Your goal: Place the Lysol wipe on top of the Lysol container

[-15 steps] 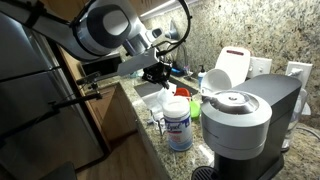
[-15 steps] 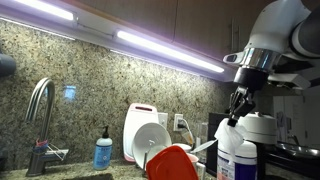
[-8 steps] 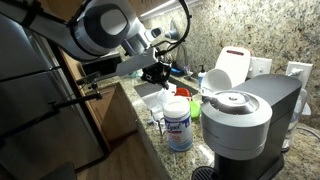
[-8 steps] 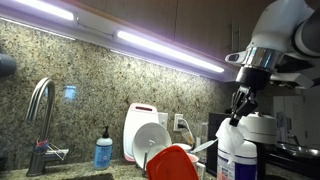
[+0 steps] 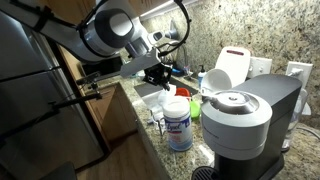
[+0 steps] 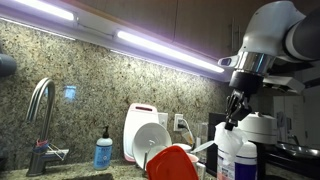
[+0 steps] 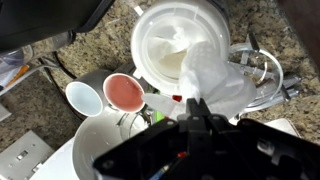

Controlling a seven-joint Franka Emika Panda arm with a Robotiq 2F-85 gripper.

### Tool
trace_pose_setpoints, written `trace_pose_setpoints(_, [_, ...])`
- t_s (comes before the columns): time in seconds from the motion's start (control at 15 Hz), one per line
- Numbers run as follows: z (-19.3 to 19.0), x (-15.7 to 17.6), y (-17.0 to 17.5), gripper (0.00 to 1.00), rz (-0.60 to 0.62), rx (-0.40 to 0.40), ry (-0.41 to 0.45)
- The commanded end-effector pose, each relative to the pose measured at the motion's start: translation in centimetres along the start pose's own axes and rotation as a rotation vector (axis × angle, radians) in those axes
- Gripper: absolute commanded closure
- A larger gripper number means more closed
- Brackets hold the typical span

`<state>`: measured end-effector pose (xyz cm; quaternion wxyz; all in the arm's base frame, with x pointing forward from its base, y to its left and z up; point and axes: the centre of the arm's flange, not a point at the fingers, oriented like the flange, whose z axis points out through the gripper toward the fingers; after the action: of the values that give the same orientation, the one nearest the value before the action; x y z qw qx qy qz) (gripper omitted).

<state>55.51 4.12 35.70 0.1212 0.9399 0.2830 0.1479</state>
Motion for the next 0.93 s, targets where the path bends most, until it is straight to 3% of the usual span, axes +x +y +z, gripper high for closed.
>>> trace_pose_setpoints(0.0, [0.0,0.4,2.2,1.0,0.065,-0.066,-0.046])
trace_pose_setpoints(0.47, [0.5,-1.3,3.2,1.0,0.142,-0.141,-0.129])
trace_pose_setpoints(0.87, [1.9,-1.4,2.2,1.0,0.119,-0.082,-0.189])
